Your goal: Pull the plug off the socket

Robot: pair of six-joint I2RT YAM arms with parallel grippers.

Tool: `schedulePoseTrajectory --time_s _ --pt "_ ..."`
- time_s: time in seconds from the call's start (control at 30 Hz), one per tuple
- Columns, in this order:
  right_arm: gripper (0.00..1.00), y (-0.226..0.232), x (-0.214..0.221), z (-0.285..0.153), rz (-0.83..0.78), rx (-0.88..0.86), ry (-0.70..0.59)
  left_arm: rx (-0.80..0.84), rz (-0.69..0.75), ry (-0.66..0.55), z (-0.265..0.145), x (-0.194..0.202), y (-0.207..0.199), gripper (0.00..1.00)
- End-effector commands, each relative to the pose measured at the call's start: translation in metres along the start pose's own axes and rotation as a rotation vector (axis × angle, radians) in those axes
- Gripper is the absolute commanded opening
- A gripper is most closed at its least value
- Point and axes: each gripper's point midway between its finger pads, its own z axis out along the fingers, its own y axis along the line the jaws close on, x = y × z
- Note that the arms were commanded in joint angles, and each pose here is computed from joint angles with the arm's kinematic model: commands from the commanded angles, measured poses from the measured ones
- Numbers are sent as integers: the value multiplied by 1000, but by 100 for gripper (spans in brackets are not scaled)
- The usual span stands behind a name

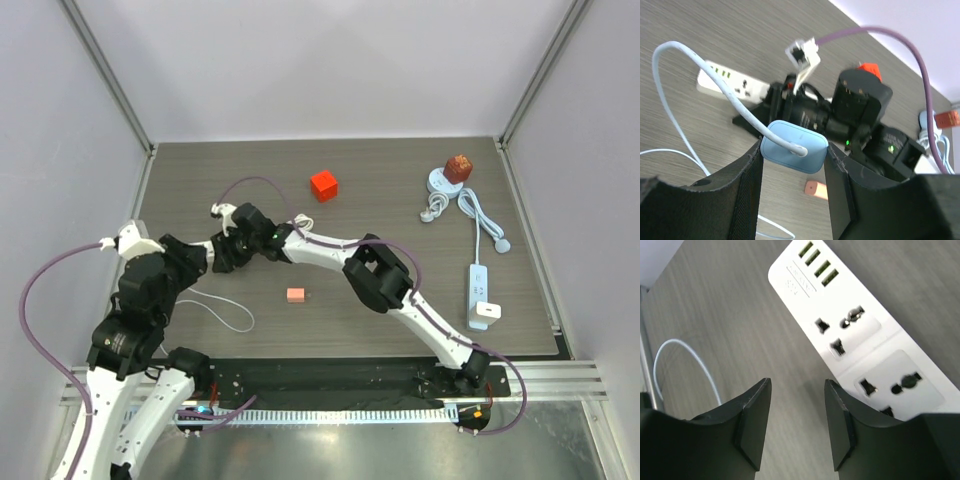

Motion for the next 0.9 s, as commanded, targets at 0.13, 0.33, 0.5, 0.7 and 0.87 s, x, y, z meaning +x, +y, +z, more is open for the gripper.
schedulePoseTrajectory --time_s 0.13,0.33,0.5,0.7,0.87 --pt "54 -88 -69 -19 83 170 -178 144 54 147 7 18 -37 0" --pt "54 -106 -86 -17 162 80 -235 204 67 270 22 51 -47 0" --pt "55 -72 -107 -36 160 -22 -247 190 47 391 43 92 -41 0" --pt "58 -28 -136 -95 74 -13 -319 174 -19 496 65 149 -22 0" --pt "58 -14 -132 -131 71 9 -357 115 -15 562 73 171 -9 1"
